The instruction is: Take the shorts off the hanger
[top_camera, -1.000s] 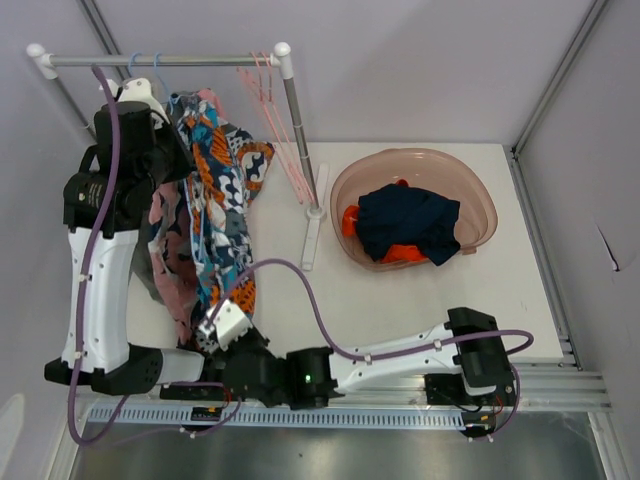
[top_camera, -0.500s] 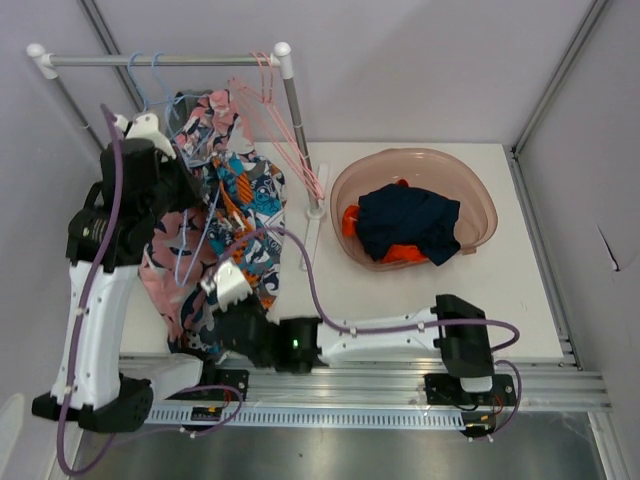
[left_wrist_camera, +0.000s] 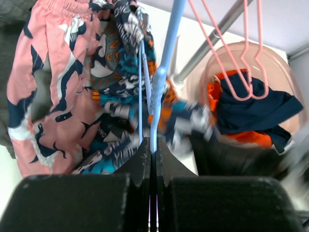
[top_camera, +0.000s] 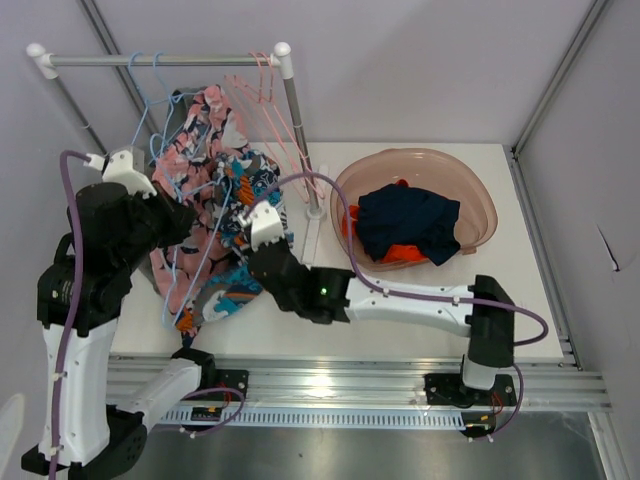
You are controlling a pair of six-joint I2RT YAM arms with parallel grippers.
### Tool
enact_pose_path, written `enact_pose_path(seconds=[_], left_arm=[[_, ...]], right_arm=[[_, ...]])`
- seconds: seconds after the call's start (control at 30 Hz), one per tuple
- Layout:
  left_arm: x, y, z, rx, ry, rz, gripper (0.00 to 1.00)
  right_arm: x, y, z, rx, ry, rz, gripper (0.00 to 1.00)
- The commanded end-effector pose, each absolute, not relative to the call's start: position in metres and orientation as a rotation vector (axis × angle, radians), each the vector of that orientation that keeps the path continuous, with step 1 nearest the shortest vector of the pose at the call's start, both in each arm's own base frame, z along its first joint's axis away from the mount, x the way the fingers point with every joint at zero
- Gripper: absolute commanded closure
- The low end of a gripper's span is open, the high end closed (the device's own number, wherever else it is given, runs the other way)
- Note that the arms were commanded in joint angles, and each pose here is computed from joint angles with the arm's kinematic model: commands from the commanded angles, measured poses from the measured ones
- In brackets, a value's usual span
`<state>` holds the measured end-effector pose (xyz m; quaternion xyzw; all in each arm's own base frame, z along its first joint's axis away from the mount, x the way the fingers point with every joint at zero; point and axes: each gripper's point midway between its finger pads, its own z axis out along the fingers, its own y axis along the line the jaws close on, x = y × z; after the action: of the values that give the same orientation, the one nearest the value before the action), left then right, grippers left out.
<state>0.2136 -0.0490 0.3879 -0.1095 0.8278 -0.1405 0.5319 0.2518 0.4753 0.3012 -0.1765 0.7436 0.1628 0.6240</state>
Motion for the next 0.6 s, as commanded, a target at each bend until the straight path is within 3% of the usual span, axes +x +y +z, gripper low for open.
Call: enact_pose_path(seconds=[0.0, 0.3, 0.57], left_arm=[[0.209, -0.070, 0.413, -0.234, 1.943, -0.484, 1.00], [0.166, -0.119, 0.447, -0.147, 1.910, -0.886, 1.00], [0.165, -0.091, 0.451, -0.228, 1.864, -0.727, 1.00]], right_arm=[[0.233, 0.441, 0.274, -0.341, 1.771, 0.387, 1.00], [0.233, 0.412, 0.229, -0.338, 1.857, 0.295, 1.00], [0.212, 0.412, 0.249, -0.347, 1.831, 0.271, 1.00]])
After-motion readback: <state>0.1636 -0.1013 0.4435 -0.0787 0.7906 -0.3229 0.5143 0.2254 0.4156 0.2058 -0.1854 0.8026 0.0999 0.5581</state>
